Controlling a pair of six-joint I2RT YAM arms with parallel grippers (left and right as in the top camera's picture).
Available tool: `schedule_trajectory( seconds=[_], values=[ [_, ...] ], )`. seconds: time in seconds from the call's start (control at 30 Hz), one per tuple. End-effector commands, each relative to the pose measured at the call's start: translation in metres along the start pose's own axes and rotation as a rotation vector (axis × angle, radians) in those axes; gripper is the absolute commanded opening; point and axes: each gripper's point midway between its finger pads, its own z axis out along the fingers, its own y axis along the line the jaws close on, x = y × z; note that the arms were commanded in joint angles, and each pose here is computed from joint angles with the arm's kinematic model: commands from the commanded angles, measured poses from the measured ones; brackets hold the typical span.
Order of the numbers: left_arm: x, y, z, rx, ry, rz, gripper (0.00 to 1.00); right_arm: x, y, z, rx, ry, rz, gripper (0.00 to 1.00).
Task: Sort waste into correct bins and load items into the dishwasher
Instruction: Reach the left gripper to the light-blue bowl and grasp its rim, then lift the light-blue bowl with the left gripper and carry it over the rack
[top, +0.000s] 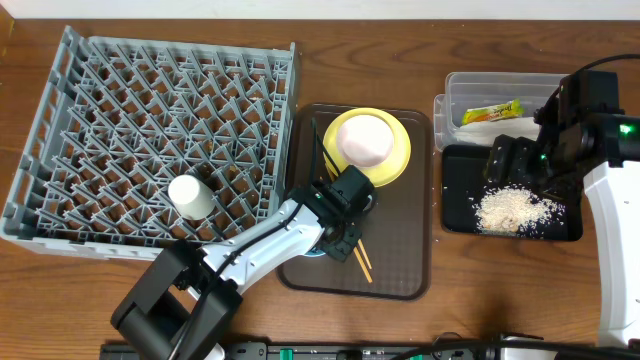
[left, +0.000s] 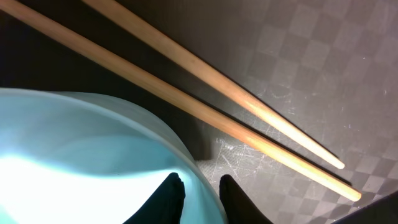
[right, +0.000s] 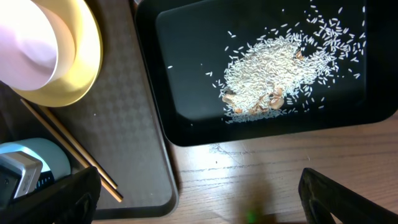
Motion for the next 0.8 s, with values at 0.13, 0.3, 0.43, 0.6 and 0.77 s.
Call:
schedule_trajectory(
  seconds=[0.13,0.3,0.43,0.6,0.77],
  values=[
    [-0.003,0.000,-0.006,-0.009,-0.018,0.003,0.08,-0.001,0.000,-0.003,-0.005,-0.005,0.008,0.99],
    [-0.004,0.000,-0.007,-0.008,-0.021,0.004,0.08,-0.001,0.000,-0.003,-0.005,-0.005,0.008,0.99],
    [-0.010,-0.002,-0.019,-0.004,-0.041,0.005,0.07,-0.001,0.000,-0.003,-0.005,-0.005,0.007,0.99],
    [-0.025,-0.009,-0.055,0.009,-0.112,0.012,0.07,-0.001,0.000,-0.003,-0.005,-0.005,0.005,0.99],
    [-0.047,-0.016,-0.100,0.033,-0.253,0.022,0.07,-0.001,0.000,-0.003,-0.005,-0.005,-0.002,0.99]
  ],
)
